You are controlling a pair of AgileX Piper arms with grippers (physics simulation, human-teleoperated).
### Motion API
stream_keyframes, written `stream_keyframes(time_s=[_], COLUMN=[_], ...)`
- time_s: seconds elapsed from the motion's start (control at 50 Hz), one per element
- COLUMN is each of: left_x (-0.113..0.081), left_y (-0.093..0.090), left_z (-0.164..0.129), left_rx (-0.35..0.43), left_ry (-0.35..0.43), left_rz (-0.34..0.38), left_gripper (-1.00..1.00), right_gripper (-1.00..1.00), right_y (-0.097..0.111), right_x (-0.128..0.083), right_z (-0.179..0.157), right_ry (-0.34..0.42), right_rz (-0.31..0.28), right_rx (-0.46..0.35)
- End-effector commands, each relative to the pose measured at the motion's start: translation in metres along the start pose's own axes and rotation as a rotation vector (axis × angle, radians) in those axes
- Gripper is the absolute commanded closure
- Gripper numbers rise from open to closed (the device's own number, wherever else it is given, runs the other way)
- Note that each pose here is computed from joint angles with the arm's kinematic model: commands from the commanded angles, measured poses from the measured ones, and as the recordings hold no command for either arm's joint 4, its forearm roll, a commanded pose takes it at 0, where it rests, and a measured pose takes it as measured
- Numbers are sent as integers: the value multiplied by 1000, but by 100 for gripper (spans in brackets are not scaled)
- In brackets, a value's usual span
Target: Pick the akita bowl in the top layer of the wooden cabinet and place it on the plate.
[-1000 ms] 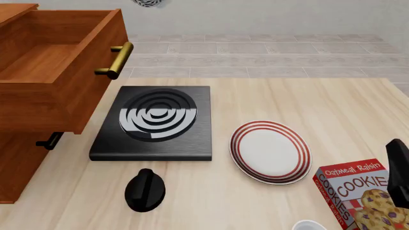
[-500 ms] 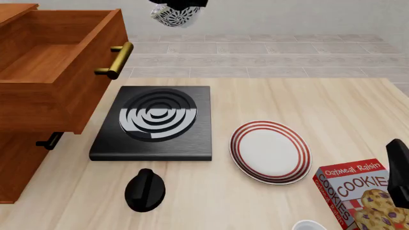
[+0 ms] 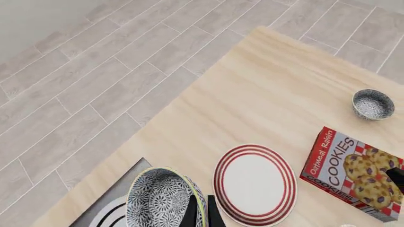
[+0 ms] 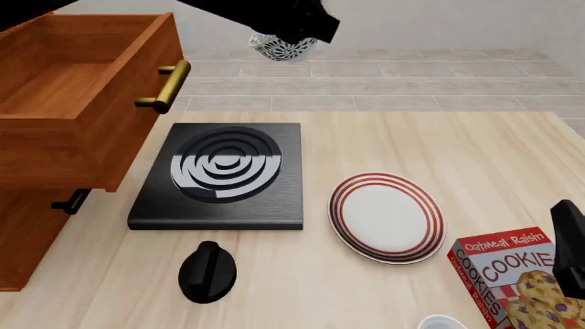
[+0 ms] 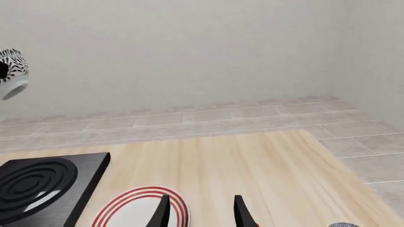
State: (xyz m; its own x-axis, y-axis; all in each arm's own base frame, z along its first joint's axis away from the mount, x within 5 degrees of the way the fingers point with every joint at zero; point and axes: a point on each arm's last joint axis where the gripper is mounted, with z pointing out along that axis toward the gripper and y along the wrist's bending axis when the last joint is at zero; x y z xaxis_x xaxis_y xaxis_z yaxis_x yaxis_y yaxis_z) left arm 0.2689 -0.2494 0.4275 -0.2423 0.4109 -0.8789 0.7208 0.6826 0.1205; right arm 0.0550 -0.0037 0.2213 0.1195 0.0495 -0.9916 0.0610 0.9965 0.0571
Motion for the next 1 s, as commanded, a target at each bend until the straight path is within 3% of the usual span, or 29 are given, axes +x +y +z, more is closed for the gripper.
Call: stream_keyframes(time_s=[0.02,0.2,1.0], left_x=[4,13,47], left_y=[-14,-25,-42], left_z=[16,34,96], left_rx=[30,55,82], left_ry=[4,25,92], left_rz=[28,41,41], left_gripper=[100,100,100], right_gripper=[-100,-100,-100], right_y=[0,0,0], right_x=[0,0,0], right_z=[0,0,0], right_ry=[0,-1,2], right_rz=[1,1,-4], right_rx=[0,1,0])
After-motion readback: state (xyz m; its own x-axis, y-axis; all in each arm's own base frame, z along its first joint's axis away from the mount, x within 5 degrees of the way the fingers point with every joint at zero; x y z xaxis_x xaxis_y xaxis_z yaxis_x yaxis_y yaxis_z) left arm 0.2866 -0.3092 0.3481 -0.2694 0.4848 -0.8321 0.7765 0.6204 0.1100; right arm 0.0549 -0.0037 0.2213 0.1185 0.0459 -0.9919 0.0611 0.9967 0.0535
